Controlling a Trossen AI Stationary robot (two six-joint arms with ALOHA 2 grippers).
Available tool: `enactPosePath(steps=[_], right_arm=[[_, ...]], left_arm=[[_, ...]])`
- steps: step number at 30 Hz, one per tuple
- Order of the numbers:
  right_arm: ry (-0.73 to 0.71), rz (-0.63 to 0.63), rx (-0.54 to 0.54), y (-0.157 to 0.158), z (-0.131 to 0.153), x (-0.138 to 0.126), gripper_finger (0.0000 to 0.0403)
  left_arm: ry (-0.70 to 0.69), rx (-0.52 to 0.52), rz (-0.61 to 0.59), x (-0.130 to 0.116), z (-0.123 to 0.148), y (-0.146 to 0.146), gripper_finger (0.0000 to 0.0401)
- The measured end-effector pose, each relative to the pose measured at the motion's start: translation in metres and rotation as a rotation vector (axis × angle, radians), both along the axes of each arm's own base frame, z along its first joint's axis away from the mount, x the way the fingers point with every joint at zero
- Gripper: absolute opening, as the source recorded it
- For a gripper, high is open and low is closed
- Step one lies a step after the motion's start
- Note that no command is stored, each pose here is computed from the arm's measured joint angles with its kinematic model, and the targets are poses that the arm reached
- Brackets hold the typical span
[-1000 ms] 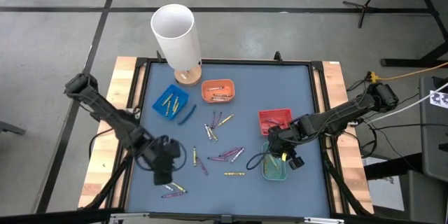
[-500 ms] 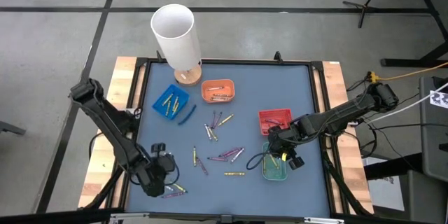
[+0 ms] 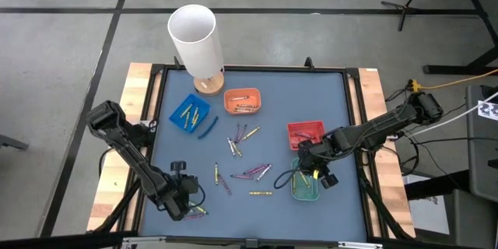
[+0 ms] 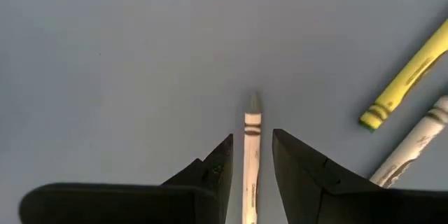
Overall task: Sort crayons
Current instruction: Put the gray crayon into the orange bin
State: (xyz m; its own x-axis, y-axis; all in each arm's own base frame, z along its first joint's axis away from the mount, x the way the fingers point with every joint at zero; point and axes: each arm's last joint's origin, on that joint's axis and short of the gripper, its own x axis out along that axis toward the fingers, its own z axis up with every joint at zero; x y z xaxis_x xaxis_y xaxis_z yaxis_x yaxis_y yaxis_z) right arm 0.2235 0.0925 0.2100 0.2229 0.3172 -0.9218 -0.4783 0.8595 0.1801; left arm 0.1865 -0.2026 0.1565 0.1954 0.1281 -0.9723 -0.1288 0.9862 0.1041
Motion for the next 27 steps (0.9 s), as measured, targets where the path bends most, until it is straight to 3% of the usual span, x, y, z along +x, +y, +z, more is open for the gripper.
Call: enactPosePath(steps=[16, 27], right_arm=[[-0.001, 0.0, 0.0, 0.0, 0.0, 0.0, 0.012], [-0.001, 0.0, 0.0, 0.0, 0.0, 0.0, 0.012]], left_arm=[[0.063, 0.01, 0.007, 0.002, -0.013, -0.001, 0.008], [0.097, -0.036, 0.102, 0.02, -0.013, 0.016, 0.0077]])
